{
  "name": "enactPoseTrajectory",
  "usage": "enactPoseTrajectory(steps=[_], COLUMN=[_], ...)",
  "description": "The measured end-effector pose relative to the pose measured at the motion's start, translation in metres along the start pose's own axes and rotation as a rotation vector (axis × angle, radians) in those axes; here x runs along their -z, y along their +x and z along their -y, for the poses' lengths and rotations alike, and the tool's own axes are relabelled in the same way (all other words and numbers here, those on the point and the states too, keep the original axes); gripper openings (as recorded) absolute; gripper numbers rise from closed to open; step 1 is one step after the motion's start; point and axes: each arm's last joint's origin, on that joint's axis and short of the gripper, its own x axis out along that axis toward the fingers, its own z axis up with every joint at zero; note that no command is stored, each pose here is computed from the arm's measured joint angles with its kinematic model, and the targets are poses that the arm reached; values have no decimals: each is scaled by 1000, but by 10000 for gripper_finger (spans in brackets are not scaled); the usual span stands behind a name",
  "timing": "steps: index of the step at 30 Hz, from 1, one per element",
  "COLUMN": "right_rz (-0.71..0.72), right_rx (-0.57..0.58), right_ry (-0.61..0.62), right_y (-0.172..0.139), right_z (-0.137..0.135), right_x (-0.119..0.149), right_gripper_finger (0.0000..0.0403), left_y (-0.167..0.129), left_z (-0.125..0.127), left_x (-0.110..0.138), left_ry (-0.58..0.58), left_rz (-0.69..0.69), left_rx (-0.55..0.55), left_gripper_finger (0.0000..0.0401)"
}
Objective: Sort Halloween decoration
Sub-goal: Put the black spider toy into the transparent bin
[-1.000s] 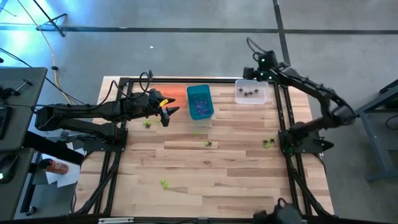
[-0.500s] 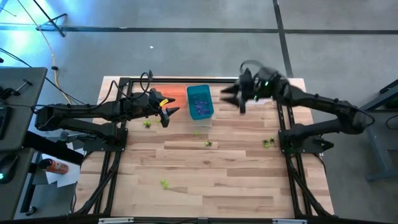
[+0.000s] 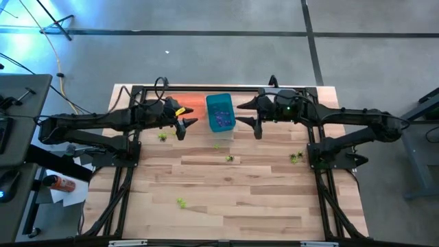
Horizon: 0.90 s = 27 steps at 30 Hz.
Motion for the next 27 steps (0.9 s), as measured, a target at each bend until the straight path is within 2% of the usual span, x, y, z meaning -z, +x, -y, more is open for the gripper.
enactPoseTrajectory(steps=[2, 5, 8, 11, 13, 15, 20, 24, 27], right_rz=[-2, -3, -5, -10, -18, -21, -21, -21, -22], right_rx=[10, 28, 60, 75, 79, 84, 84, 84, 88], right_ry=[9, 13, 29, 46, 47, 49, 49, 49, 49], right_y=[0, 0, -1, -1, -1, -1, -1, -1, -1], right_z=[3, 7, 11, 14, 15, 17, 17, 17, 17], right_x=[0, 1, 1, 2, 2, 3, 3, 3, 3], right_gripper_finger=[204, 204, 204, 204, 204, 204, 204, 204, 204], left_y=[-9, -19, -25, -25, -21, -15, 2, 3, 4], left_z=[-1, -8, -18, -24, -24, -23, -24, -33, -37], left_x=[-11, -10, 13, 45, 65, 84, 113, 125, 132], left_ry=[-19, -81, -209, -384, -524, -594, -623, -687, -690], left_rz=[-105, -397, -703, -880, -922, -935, -816, -776, -797], left_rx=[-50, -169, -347, -540, -592, -595, -566, -705, -745], left_gripper_finger=[206, 197, 187, 177, 172, 170, 168, 168, 168])
